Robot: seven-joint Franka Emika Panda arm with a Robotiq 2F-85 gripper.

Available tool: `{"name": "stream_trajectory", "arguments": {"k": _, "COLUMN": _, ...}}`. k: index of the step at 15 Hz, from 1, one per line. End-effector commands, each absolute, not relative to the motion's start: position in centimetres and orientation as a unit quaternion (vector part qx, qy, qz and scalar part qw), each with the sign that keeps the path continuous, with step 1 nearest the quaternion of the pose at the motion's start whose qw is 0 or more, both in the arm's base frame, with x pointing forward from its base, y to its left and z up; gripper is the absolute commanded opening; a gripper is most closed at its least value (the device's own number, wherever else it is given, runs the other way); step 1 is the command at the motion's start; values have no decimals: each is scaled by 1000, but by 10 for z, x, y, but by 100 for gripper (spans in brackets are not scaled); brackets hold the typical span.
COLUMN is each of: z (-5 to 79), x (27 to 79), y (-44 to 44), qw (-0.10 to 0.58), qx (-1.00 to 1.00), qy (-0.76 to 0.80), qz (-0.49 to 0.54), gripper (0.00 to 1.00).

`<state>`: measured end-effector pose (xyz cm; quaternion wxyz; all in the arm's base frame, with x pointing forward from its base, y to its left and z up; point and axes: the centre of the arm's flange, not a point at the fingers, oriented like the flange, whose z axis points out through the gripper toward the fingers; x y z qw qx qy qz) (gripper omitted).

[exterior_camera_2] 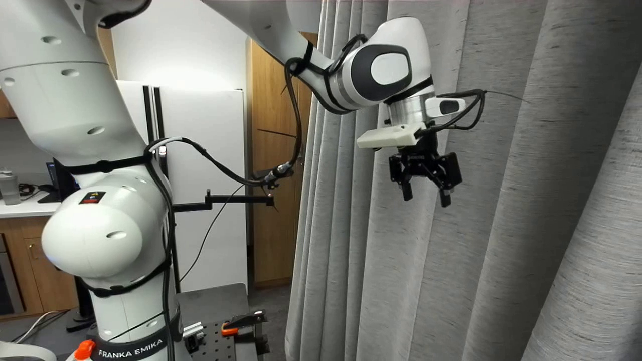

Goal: Draw the curtains

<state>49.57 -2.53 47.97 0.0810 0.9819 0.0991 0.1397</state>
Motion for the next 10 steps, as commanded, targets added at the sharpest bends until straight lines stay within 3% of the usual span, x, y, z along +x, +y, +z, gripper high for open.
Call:
{"name": "stream_trajectory", "arguments": {"k": 1, "z": 498, "x": 510, "y": 3, "qw": 38, "qx": 978, "qy": 106, "qz": 174, "gripper": 100}}
{"name": "stream_trajectory", "arguments": {"k": 10, "z": 529, "x": 567, "y": 54, "qw": -30, "qx": 962, "qy": 76, "qz": 259, "gripper": 100}}
